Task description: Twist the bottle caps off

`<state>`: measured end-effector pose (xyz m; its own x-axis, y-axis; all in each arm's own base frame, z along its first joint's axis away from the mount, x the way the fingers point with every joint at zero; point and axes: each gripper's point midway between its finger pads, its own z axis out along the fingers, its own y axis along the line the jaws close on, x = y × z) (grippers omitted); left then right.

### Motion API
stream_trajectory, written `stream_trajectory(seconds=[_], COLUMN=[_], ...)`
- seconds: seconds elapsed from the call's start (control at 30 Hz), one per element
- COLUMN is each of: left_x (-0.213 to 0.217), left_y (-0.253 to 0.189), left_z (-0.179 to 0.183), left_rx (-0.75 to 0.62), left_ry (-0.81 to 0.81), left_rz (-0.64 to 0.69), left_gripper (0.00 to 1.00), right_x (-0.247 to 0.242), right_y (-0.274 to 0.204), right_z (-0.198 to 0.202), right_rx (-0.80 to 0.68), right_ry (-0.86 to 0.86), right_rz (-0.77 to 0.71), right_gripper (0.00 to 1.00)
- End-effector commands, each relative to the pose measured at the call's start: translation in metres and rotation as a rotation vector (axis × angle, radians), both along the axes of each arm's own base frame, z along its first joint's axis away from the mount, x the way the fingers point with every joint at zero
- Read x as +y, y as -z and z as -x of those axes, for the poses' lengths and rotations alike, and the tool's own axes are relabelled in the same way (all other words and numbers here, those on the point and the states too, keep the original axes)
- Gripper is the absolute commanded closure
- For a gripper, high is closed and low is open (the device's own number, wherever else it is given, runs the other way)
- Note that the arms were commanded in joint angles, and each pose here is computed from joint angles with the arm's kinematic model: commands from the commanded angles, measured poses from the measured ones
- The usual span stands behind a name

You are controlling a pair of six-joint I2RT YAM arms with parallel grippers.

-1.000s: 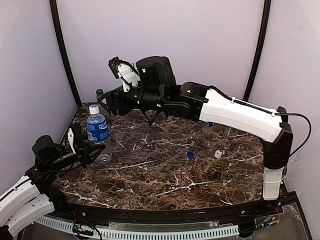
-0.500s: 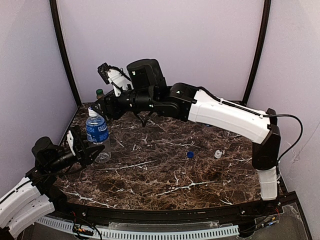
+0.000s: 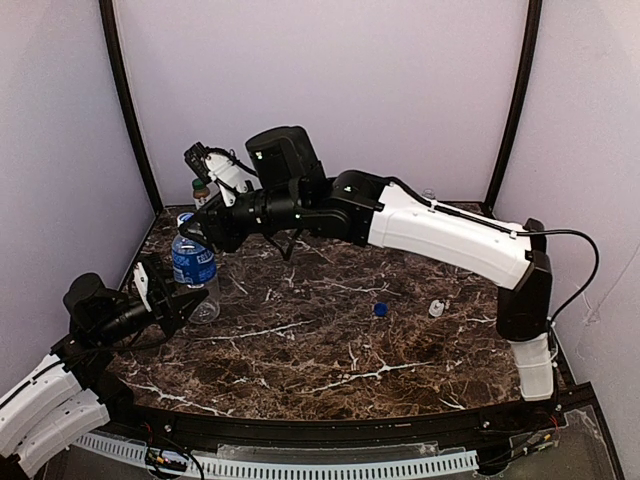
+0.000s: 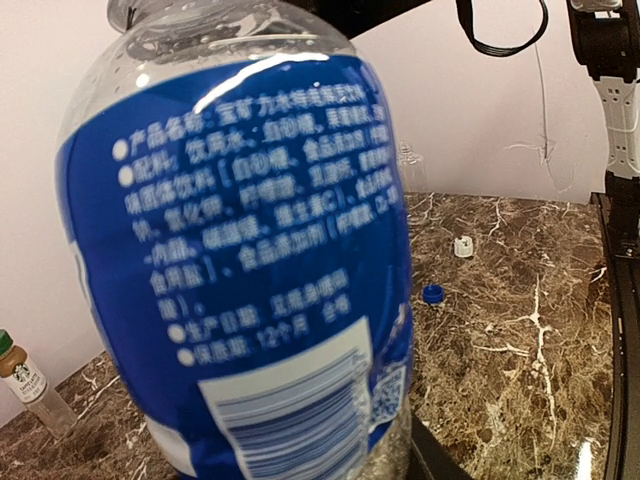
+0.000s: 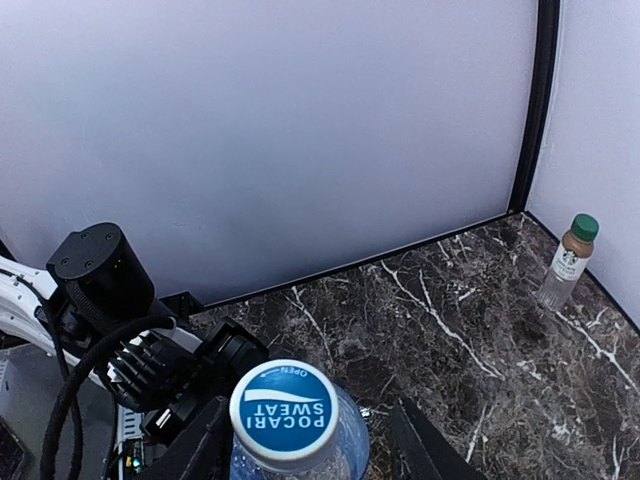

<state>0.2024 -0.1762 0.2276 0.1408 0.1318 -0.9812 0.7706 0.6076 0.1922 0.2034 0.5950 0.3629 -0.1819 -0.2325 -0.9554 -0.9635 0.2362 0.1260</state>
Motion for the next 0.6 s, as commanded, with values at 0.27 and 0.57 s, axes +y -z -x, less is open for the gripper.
stream_trajectory(seconds=[0.27,0.57], left_x=[0.0004,-0.0037], left_y=[0.0007,-0.0031], left_z=[-0.0005,0.0063], left_rx=[-0.013,0.045], left_ry=[0.005,0.052], left_rz=[-0.014,0.031], left_gripper=[0.73,0.32], right_x=[0.0115,0.0071], right_y=[0.0004,-0.0004], right_z=[-0.0003,0.0016], right_rx=[0.023,0.024], right_ry=[-0.059,-0.085], right_rz=[-0.040,-0.074], right_gripper=[0.75,1.00])
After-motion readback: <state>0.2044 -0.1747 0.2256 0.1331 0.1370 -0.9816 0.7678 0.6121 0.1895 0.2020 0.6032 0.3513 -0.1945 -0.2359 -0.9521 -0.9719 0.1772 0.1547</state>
